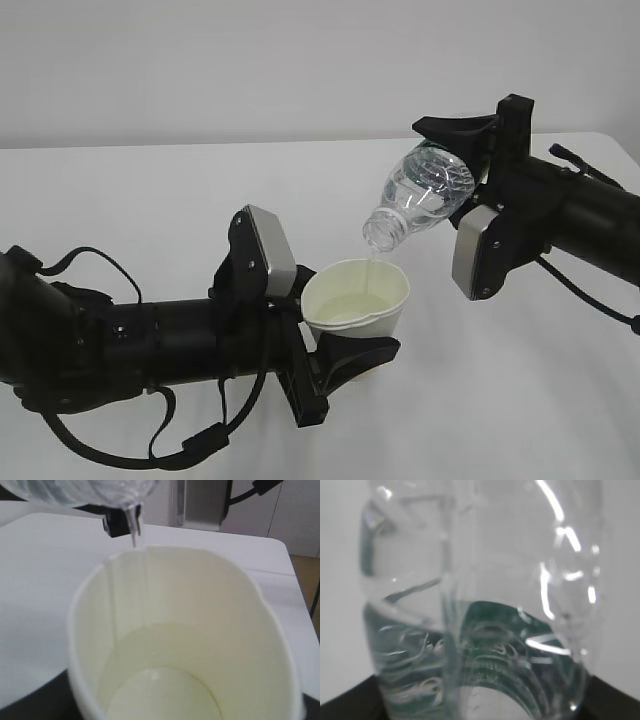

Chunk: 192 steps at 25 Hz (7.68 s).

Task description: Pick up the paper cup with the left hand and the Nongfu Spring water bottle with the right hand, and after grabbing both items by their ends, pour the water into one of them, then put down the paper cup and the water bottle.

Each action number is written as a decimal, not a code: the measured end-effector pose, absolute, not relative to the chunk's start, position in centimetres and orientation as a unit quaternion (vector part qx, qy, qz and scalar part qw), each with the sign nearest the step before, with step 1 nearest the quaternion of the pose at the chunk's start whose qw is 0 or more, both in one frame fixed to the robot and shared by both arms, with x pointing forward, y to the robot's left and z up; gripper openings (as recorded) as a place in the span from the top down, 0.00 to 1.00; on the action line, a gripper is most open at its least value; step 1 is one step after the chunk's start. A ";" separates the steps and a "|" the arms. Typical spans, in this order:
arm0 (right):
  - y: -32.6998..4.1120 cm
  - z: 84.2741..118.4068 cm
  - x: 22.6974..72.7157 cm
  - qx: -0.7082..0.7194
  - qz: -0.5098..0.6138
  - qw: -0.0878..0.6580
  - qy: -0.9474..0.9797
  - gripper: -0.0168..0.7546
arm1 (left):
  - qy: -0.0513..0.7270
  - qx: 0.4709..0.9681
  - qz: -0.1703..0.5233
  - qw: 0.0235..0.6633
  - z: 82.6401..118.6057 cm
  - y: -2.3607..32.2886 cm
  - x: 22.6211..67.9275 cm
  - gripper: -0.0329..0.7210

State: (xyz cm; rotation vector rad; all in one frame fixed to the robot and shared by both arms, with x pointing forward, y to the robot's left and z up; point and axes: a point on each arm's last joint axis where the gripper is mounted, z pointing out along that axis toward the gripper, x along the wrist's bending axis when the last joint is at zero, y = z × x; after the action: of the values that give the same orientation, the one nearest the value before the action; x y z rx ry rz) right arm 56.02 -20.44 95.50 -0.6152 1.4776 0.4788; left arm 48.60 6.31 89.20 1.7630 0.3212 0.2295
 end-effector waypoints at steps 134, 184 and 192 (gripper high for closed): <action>-20.4 95.7 56.1 -0.293 0.192 0.681 0.643 0.38 | 0.140 0.767 0.100 0.618 89.2 6.3 48.6 0.35; -20.4 95.7 56.1 -0.265 0.222 0.672 0.655 0.38 | 0.140 0.768 0.100 0.617 89.2 6.3 48.6 0.35; -20.4 95.7 56.1 -0.238 0.249 0.663 0.665 0.38 | 0.140 0.768 0.100 0.617 89.2 6.3 48.6 0.35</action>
State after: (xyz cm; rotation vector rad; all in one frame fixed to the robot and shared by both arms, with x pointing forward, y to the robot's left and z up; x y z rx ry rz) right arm 56.09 -20.41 95.67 -0.5390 1.5027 0.5628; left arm 48.61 6.32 89.16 1.7671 0.3228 0.2299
